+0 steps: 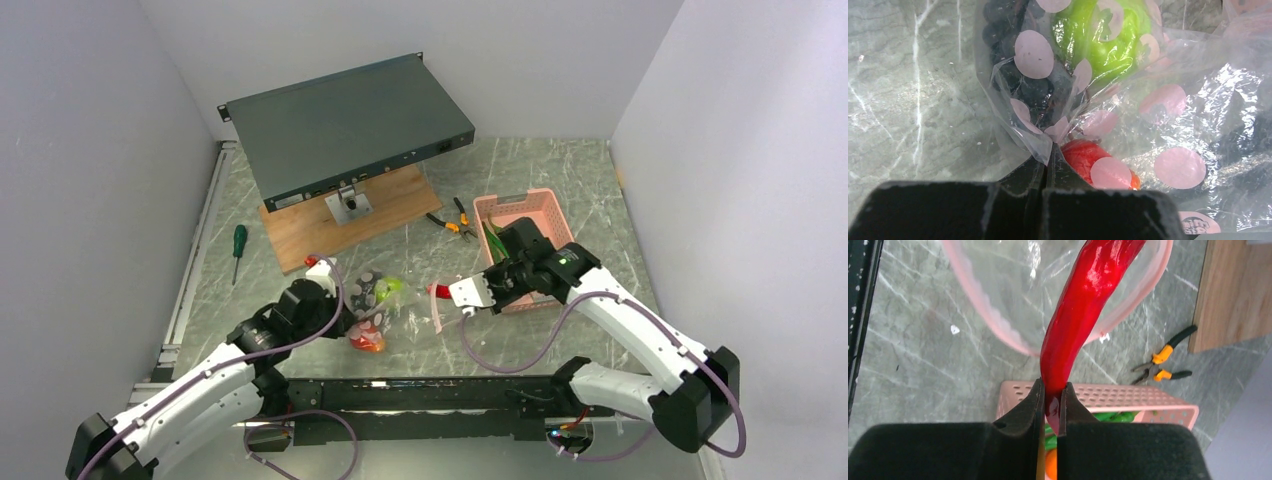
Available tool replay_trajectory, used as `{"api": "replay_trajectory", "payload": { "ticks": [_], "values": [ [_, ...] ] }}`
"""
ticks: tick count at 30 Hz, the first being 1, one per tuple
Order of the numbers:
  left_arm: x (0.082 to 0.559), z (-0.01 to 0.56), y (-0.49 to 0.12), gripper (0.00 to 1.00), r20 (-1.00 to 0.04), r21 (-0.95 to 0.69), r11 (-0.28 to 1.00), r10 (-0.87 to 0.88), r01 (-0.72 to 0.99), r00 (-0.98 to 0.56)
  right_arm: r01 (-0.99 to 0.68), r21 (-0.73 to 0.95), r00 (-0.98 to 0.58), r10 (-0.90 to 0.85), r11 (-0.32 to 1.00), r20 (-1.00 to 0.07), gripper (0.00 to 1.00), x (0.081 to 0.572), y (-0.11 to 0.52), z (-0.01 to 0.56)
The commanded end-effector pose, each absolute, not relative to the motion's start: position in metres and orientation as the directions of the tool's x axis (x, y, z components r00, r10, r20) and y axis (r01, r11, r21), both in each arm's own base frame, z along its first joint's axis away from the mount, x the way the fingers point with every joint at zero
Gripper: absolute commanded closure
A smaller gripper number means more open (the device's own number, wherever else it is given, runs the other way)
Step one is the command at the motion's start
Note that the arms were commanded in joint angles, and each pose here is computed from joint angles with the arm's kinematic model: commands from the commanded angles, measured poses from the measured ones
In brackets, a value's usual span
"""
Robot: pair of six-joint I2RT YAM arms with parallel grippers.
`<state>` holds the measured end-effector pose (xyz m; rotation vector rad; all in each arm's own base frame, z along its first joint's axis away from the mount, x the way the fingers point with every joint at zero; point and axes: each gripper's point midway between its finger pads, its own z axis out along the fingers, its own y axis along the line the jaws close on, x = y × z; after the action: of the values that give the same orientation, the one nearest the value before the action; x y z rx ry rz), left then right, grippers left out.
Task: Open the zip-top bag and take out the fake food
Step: Pick up the fake vegetable from the zipper food storage bag.
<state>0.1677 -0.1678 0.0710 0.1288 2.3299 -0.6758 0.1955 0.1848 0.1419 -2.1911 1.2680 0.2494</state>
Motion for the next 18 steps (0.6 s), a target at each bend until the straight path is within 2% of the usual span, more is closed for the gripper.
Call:
{"api": "replay_trajectory", "payload": {
  "ticks": [1, 9, 13, 18],
  "values": [
    [0.171, 0.075, -0.16, 1.0, -0.665, -0.428, 0.875, -0.137, 0.225, -0.734, -0.833, -0.417, 0.538, -0.707, -0.363, -0.459, 1.0, 0.188, 0.169, 0.164],
    [0.174, 0.081, -0.156, 1.0, -0.685, -0.436, 0.875, -0.171, 0.21, -0.708, -0.878, -0.389, 0.438, -0.796, -0.278, -0.418, 1.0, 0.178, 0.12, 0.148],
    [0.174, 0.082, -0.157, 1.0, -0.687, -0.44, 0.871, -0.17, 0.218, -0.706, -0.903, -0.397, 0.357, -0.799, -0.163, -0.484, 1.0, 0.173, 0.108, 0.156],
    [0.173, 0.083, -0.161, 1.0, -0.692, -0.457, 0.857, -0.176, 0.237, -0.7, -0.912, -0.404, 0.213, -0.76, 0.072, -0.615, 1.0, 0.183, 0.099, 0.173]
  ]
}}
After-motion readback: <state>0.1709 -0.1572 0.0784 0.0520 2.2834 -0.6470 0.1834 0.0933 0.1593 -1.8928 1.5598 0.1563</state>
